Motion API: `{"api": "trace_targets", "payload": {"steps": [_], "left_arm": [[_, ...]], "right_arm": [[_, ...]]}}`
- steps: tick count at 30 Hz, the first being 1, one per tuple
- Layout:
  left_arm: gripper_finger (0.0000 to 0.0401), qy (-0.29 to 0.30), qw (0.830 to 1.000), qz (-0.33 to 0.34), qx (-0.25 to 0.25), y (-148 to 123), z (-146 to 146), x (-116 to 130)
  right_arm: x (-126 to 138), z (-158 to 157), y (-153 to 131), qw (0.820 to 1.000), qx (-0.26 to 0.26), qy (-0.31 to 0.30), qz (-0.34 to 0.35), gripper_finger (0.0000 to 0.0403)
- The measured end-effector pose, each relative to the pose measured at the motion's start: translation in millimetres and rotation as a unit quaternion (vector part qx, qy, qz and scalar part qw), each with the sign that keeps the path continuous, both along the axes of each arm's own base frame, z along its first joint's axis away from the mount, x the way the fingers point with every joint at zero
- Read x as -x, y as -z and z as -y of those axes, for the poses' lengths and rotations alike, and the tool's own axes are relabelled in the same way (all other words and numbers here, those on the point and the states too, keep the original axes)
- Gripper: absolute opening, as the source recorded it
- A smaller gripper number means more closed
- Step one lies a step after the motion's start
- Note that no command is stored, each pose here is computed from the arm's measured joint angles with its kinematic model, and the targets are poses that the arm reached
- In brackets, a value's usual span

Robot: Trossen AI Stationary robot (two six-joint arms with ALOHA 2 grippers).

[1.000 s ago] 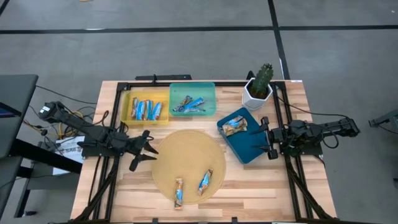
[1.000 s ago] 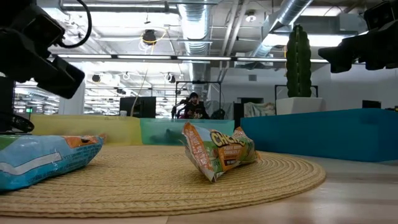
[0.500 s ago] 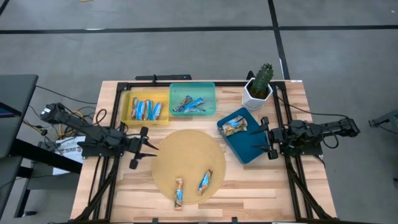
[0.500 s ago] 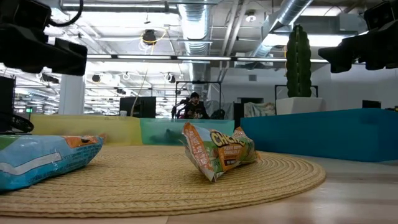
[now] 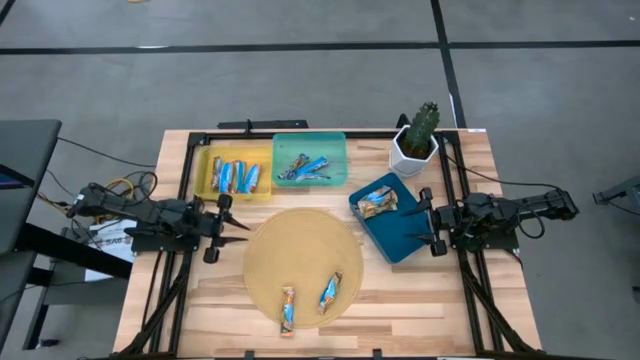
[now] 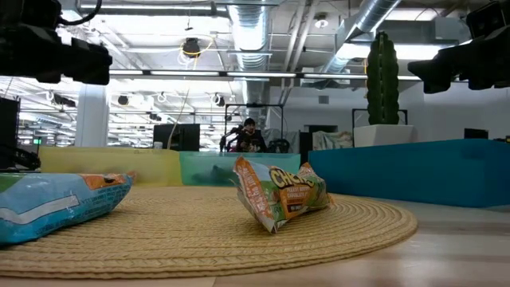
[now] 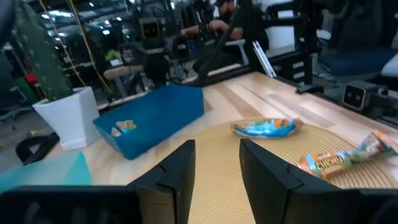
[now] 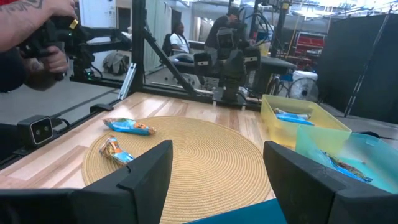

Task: Pick and place Granola Bars by type
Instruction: Put the right yellow granola bar into the blue bin

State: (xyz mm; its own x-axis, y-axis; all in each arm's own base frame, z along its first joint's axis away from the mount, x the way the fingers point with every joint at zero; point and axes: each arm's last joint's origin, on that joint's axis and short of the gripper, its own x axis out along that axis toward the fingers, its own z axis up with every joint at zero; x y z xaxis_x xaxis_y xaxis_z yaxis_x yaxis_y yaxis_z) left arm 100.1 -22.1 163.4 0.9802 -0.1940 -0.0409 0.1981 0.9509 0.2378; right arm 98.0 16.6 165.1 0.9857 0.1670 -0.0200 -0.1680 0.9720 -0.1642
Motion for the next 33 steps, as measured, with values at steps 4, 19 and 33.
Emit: {"api": "trace_targets", "payload": {"steps": [4,19,33], "left_arm": [[0.0119,-0.014,1.0,0.024,0.006,-3.9,-3.0,2.5],[0.0119,-0.082,0.995,0.047,0.043,-8.2,-8.7,4.1],[0.0119,-0.082,0.995,0.045,0.044,-7.7,-8.7,3.8]], "right_arm": [[0.0,0.0,0.0,1.0,0.0,0.0,0.0,0.0244],[0.0,0.0,0.1,1.0,0.0,0.0,0.0,0.0244],[0.0,0.0,0.1,1.0,0.0,0.0,0.0,0.0244]]}}
